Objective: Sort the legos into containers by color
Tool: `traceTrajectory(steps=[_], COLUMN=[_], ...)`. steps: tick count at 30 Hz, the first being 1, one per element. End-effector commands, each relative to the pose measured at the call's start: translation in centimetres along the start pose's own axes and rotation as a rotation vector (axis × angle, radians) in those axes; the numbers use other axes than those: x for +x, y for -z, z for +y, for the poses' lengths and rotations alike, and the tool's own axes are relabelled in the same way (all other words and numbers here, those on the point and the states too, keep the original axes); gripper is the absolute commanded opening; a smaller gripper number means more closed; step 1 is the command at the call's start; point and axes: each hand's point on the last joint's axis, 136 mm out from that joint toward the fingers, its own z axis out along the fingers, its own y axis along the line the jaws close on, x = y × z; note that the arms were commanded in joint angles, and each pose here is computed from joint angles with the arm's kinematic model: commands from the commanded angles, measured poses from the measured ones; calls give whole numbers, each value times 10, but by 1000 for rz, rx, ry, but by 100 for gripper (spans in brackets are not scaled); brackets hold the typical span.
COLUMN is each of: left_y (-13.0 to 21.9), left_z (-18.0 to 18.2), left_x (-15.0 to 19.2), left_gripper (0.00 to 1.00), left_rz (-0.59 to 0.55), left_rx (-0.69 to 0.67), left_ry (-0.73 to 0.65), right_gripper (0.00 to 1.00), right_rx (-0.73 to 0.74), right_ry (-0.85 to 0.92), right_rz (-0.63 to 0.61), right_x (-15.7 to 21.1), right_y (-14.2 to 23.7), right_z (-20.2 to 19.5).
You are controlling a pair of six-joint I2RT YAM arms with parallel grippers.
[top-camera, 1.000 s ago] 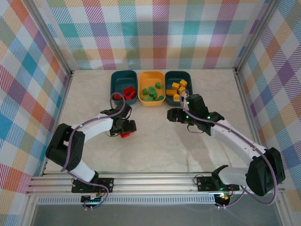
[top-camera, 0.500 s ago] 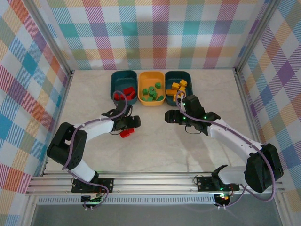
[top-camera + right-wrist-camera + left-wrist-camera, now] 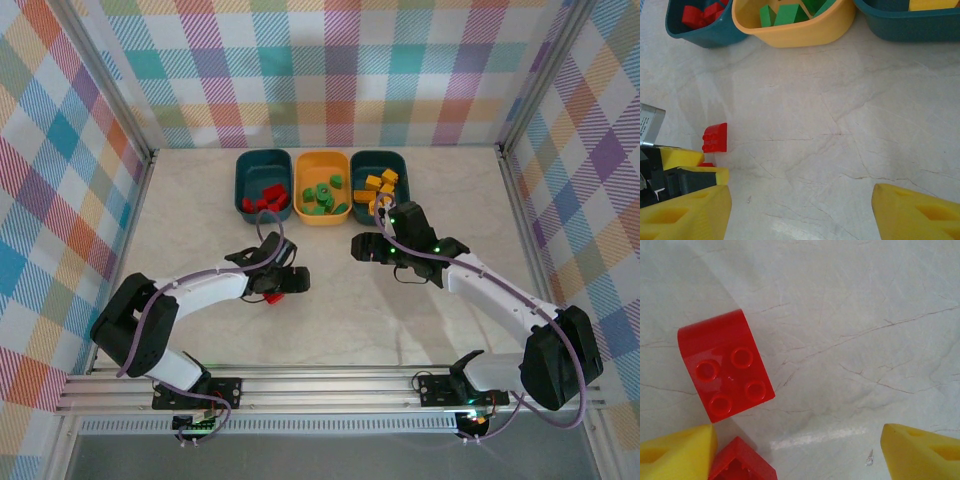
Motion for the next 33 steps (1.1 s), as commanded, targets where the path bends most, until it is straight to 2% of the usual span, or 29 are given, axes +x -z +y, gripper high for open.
traceTrajectory(steps=[1, 12, 15, 20, 28, 30, 32, 33], left_y=[-1, 6, 7, 2, -7, -7, -5, -2], left_z=[3, 15, 13, 11, 20, 20, 17, 14], left_x=[21, 53, 56, 60, 69, 68, 63, 59], left_gripper=[84, 81, 77, 53, 51, 34, 26, 25], left_rz=[69, 150, 154, 167, 212, 205, 186, 175], left_rx=[-23, -79, -84, -113, -228, -252, -256, -252], left_ry=[11, 12, -15, -62, -142, -157, -166, -166], right_gripper=[74, 74, 74, 74, 74, 74, 74, 74], right_rx=[3, 8, 3, -1, 4, 5, 3, 4], right_ry=[-1, -5, -7, -9, -12, -11, -9, -8], right_rz=[-5, 5, 1, 5, 5, 6, 3, 4], right_x=[3, 8, 7, 7, 10, 10, 9, 9], right_y=[0, -5, -5, -7, -7, -7, -7, -7], right_z=[-1, -5, -4, -3, -5, -5, -5, -5])
